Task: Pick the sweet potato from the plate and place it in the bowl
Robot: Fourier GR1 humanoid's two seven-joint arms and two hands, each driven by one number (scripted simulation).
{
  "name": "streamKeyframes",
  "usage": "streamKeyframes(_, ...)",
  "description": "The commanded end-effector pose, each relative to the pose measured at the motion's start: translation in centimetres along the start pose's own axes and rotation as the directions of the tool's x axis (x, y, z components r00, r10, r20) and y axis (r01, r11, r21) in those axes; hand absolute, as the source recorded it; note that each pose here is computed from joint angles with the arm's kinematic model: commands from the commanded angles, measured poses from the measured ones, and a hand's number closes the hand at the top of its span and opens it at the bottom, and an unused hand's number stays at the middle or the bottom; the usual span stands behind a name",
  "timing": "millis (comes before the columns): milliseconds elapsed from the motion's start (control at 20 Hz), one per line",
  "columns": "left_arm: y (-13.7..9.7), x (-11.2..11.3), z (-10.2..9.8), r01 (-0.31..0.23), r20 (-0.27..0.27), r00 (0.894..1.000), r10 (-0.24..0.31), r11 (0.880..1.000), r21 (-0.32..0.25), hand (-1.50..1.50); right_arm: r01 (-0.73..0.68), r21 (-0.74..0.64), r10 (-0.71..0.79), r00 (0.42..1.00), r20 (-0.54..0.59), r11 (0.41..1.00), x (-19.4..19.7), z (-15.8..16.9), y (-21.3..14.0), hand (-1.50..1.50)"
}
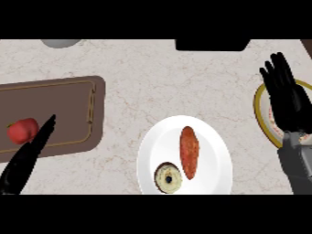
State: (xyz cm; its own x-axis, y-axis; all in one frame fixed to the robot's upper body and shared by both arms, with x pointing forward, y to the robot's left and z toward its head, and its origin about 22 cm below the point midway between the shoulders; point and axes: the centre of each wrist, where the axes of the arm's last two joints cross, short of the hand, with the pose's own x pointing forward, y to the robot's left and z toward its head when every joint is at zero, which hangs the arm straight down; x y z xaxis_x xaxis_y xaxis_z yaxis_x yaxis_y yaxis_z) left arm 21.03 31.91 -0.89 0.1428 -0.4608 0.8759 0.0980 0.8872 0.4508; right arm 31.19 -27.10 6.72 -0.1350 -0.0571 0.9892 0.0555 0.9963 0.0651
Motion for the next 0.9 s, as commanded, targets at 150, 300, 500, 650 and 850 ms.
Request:
streamKeyframes(150, 1.0, 5.7, -3.4, -0.074, 0.204, 0.978, 0.046, 0.989, 0.131, 0.0, 0.203, 0.485, -0.214, 0.976, -0.032, 0.851, -0.9, -1.2, 4.0, 1.5)
streamKeyframes(300, 1.0, 6.7, -4.1, -0.132, 0.233, 0.969, 0.088, 0.974, 0.183, 0.0, -0.364, 0.371, 0.318, 0.931, 0.18, 0.854, 3.0, -2.4, -1.7, 1.5)
streamKeyframes(500, 1.6, 9.7, -5.6, -0.16, 0.248, 0.963, 0.104, 0.963, 0.218, 0.0, 0.196, 0.451, -0.246, 0.968, 0.056, 0.871, -6.7, 0.0, -3.6, -1.5)
streamKeyframes(650, 1.3, 11.2, -6.0, -0.16, 0.261, 0.96, 0.099, 0.962, 0.224, 0.0, 0.06, 0.634, -0.189, 0.972, 0.137, 0.771, -5.3, -0.5, -5.1, -1.5)
streamKeyframes(850, 1.8, 12.0, -6.8, -0.166, 0.245, 0.963, 0.109, 0.961, 0.223, 0.0, -0.171, 0.693, -0.015, 0.967, 0.254, 0.7, -2.0, -2.9, -6.6, -1.5)
